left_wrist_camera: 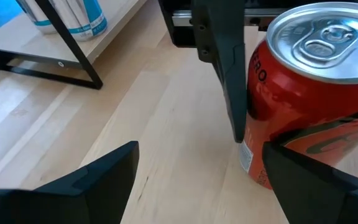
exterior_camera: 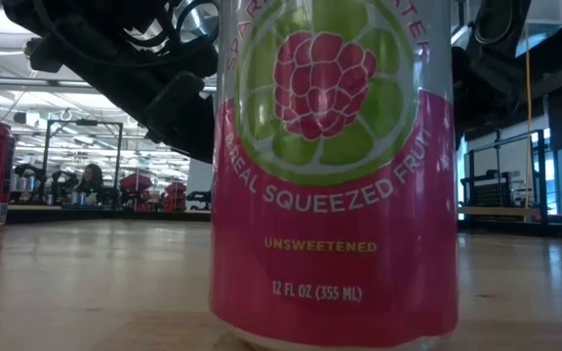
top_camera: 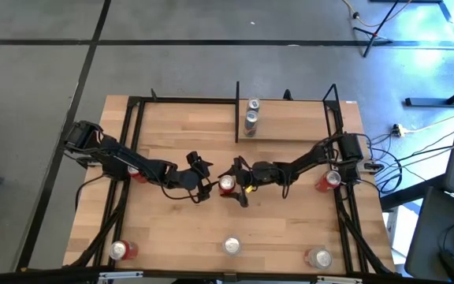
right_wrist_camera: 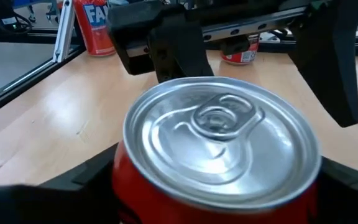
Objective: Place canned beverage on shelf
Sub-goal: Put the red black soda can on the shelf
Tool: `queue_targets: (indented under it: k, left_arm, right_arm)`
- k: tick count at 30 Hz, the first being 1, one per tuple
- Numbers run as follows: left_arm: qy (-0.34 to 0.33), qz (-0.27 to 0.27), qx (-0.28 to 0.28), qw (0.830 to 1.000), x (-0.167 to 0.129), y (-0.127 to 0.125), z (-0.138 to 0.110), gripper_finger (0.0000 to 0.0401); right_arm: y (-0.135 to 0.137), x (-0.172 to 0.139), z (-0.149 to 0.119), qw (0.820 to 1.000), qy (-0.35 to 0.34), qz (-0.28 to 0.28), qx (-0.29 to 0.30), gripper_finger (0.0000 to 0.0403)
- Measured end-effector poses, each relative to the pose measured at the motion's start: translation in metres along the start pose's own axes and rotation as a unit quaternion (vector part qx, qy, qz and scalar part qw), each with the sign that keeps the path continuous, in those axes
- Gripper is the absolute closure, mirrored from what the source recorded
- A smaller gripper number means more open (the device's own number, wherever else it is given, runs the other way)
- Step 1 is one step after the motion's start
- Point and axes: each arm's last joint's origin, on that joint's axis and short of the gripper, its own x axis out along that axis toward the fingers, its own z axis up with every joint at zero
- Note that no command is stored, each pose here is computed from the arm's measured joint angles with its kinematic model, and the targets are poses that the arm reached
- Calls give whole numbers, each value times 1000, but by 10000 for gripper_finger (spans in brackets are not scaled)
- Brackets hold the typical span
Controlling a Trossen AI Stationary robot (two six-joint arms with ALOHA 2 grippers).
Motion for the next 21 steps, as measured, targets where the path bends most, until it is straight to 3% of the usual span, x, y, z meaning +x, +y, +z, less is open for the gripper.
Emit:
queue_targets:
  k: [3,11,16,21]
  left_arm:
    - [1,-3,0,1000,0,0,0,67]
    - [10,-26,2,1000,0,-2,-1,67]
    - [10,-29,2,1000,-1,-2,-1,67]
    - [10,-30,2,1000,-1,-2,-1,67]
  right_arm:
    - [0,0,0,1000,1,0,-1,124]
    - [1,-22,20,1000,22,-7,-12,125]
    - [0,-55,46,996,45,-60,-40,125]
    - [-4,-92,73,983,73,-148,-81,125]
